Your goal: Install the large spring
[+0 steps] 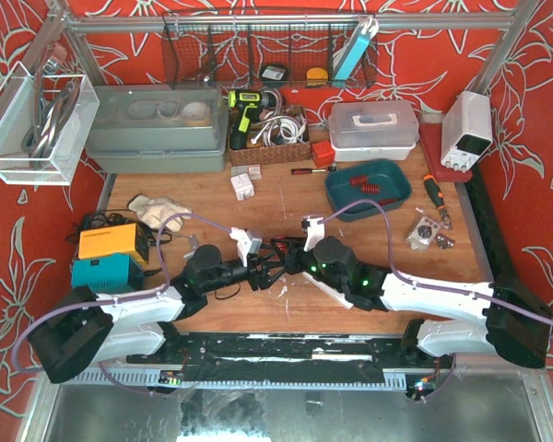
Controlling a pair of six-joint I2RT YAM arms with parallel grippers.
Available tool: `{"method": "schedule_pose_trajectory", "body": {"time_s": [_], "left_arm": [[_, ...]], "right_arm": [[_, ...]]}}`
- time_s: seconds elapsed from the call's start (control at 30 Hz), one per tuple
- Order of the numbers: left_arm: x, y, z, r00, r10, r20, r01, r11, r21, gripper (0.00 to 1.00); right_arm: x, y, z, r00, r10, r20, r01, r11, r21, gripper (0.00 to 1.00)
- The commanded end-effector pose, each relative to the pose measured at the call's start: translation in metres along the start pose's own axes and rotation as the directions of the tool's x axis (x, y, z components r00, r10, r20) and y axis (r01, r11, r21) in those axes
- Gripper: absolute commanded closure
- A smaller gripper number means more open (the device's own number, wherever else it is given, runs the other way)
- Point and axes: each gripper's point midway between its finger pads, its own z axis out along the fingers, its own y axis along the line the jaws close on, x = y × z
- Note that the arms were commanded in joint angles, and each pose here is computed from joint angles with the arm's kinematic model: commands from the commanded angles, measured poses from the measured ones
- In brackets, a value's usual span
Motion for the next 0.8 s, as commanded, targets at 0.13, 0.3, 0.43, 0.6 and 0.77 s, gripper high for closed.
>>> {"method": "schedule_pose_trajectory", "body": {"time_s": [0.13,0.3,0.43,0.6,0.77], "left_arm": [[-0.015,0.000,-0.012,0.996,0.027,0.082,-0.023,0.999,-0.041,0.34],[-0.014,0.004,-0.011,0.996,0.032,0.078,-0.028,0.998,-0.058,0.52],[-0.013,0.007,-0.011,0.996,0.044,0.074,-0.039,0.996,-0.076,0.70],[-0.009,0.017,-0.008,0.996,0.069,0.056,-0.062,0.991,-0.122,0.85],[-0.004,0.018,-0.001,0.993,0.113,0.029,-0.109,0.987,-0.114,0.88]], "right_arm": [[-0.003,0.019,0.002,0.999,-0.003,0.048,0.004,1.000,-0.017,1.00],[0.005,0.028,0.003,1.000,-0.002,0.016,0.003,0.999,-0.053,1.00],[0.014,0.021,-0.001,0.999,-0.031,-0.032,0.030,0.999,-0.027,1.00],[0.019,0.009,-0.018,0.989,-0.121,-0.090,0.123,0.992,0.013,1.00],[0.018,0.010,-0.033,0.973,-0.190,-0.132,0.189,0.982,-0.020,1.00]]}}
